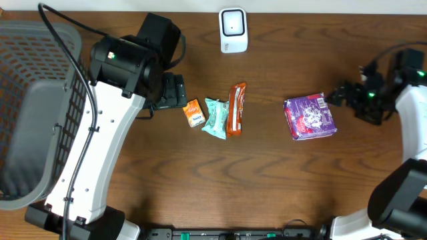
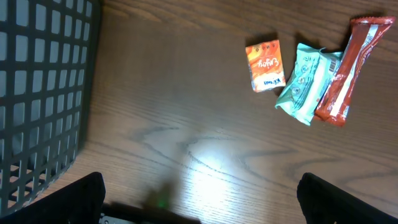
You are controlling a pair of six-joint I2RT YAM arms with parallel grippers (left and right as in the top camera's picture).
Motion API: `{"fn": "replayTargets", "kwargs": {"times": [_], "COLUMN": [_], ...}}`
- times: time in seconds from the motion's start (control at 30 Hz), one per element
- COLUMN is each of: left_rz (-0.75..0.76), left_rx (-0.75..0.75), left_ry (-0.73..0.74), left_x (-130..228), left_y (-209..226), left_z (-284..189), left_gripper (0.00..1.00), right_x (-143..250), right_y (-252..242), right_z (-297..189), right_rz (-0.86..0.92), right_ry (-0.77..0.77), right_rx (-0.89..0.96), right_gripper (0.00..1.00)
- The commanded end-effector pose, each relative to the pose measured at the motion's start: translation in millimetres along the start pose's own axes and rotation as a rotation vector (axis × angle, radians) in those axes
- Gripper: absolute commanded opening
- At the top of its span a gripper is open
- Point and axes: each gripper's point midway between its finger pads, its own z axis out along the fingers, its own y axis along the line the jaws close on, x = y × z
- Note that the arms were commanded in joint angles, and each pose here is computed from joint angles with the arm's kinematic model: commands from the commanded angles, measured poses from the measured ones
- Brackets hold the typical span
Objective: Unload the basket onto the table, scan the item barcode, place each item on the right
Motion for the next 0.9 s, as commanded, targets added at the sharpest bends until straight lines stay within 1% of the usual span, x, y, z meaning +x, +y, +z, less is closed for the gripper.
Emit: {"fn": "replayTargets", "kwargs": {"times": [0.0,0.13,0.33,0.57,0.87], "left_rz": [0.001,0.001,0.001,0.001,0.001], "left_rx": [-0.022,-0.022,-0.022,-0.022,-0.022], "left_ry": [0.034,0.034,0.034,0.034,0.034], "left_x": [9,9,9,9,9], "left_y": [7,7,7,7,7], "left_z": [-2,-2,-2,-2,-2], "left_gripper": [0.98,0.98,0.98,0.98,0.98], "right_x": [12,26,53,58,55], "right_y": [-16,-27,0,-9,-10], "right_z": [2,16,35,57,61], "right_rz": [0.121,0.186,0.224,0.205,0.192], "right_ry": [0.015,0.047,0.126,0.093,0.069], "right_rx": [-0.021,-0.04,-0.244,-0.246,-0.247], "right_gripper": [0.99,0.99,0.99,0.99,0.99]}}
